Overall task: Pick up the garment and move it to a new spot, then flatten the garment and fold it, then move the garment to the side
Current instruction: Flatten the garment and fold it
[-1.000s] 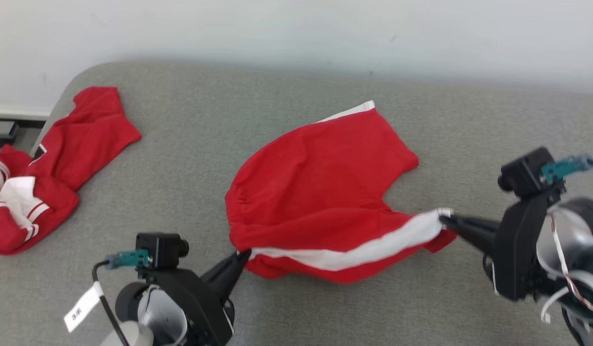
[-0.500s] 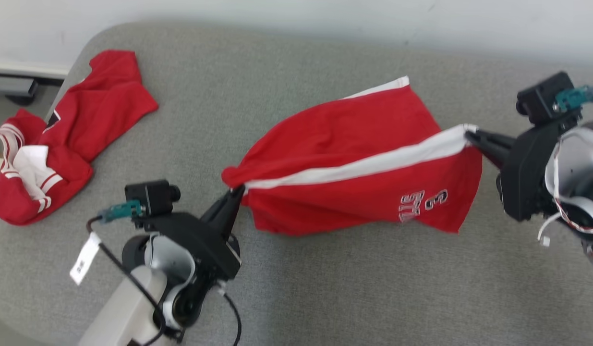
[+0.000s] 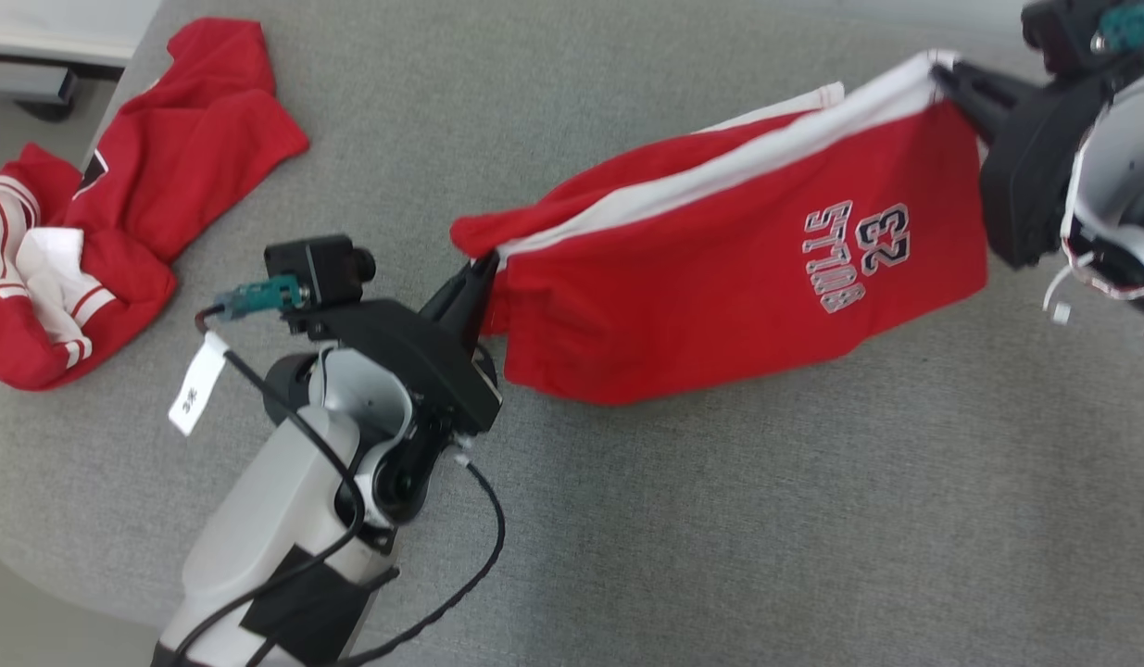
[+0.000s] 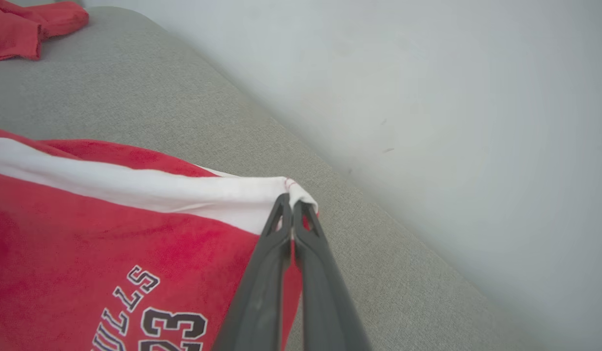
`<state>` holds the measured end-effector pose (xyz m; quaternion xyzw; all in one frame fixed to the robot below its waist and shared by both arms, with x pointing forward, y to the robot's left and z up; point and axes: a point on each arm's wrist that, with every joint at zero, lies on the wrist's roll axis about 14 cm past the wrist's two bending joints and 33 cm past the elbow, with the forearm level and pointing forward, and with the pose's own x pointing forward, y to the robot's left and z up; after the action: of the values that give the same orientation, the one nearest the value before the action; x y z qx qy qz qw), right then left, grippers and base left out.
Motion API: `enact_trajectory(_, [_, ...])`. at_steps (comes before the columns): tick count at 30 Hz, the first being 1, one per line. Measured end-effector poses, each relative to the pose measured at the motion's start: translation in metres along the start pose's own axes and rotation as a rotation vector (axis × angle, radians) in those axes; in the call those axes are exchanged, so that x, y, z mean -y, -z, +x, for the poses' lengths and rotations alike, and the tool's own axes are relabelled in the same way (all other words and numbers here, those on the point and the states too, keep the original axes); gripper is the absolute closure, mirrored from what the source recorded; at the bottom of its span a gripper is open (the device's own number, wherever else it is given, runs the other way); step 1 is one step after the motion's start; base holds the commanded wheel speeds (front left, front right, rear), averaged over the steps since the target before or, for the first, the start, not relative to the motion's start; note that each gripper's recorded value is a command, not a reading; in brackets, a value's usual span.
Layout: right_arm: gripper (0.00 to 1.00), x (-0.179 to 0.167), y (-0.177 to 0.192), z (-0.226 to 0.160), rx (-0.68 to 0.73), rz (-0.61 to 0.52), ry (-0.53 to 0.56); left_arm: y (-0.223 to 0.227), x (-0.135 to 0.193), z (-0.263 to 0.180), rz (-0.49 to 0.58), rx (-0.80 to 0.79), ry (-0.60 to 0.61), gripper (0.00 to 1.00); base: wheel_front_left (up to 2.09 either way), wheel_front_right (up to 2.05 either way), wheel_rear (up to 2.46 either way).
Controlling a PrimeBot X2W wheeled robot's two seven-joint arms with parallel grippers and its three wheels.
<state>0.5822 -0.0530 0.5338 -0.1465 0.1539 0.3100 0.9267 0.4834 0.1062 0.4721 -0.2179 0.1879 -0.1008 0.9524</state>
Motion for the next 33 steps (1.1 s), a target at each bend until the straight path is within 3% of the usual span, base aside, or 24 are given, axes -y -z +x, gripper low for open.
enact_trajectory(9, [1.00,0.005,0.001,0.041,-0.004,-0.045,-0.007,-0.006,-0.006,0.020,-0.006,0.003,-0.013,1.00,0.00,0.00,0.00])
enact_trajectory(20, [1.00,0.000,0.021,0.080,-0.040,-0.020,-0.024,-0.007,-0.018,0.032,-0.022,0.002,-0.045,1.00,0.00,0.00,0.00])
enact_trajectory(21, [1.00,-0.001,0.023,0.083,-0.041,-0.015,-0.027,-0.006,-0.018,0.034,-0.023,-0.001,-0.046,0.96,0.00,0.00,0.00])
enact_trajectory(22, [1.00,-0.002,0.025,0.089,-0.031,0.003,-0.029,-0.005,-0.019,0.037,-0.018,-0.003,-0.048,0.00,0.00,0.00,0.00])
enact_trajectory(23, [0.62,-0.002,0.025,0.092,-0.020,0.011,-0.028,-0.004,-0.020,0.039,-0.017,-0.004,-0.051,0.00,0.00,0.00,0.00])
enact_trajectory(24, [0.00,-0.002,0.025,0.095,-0.014,0.017,-0.026,-0.004,-0.022,0.040,-0.016,-0.004,-0.055,0.00,0.00,0.00,0.00])
enact_trajectory(33, [0.00,-0.013,0.019,0.110,0.043,0.043,-0.036,-0.017,-0.034,0.046,0.011,0.068,-0.092,0.00,0.00,0.00,0.00])
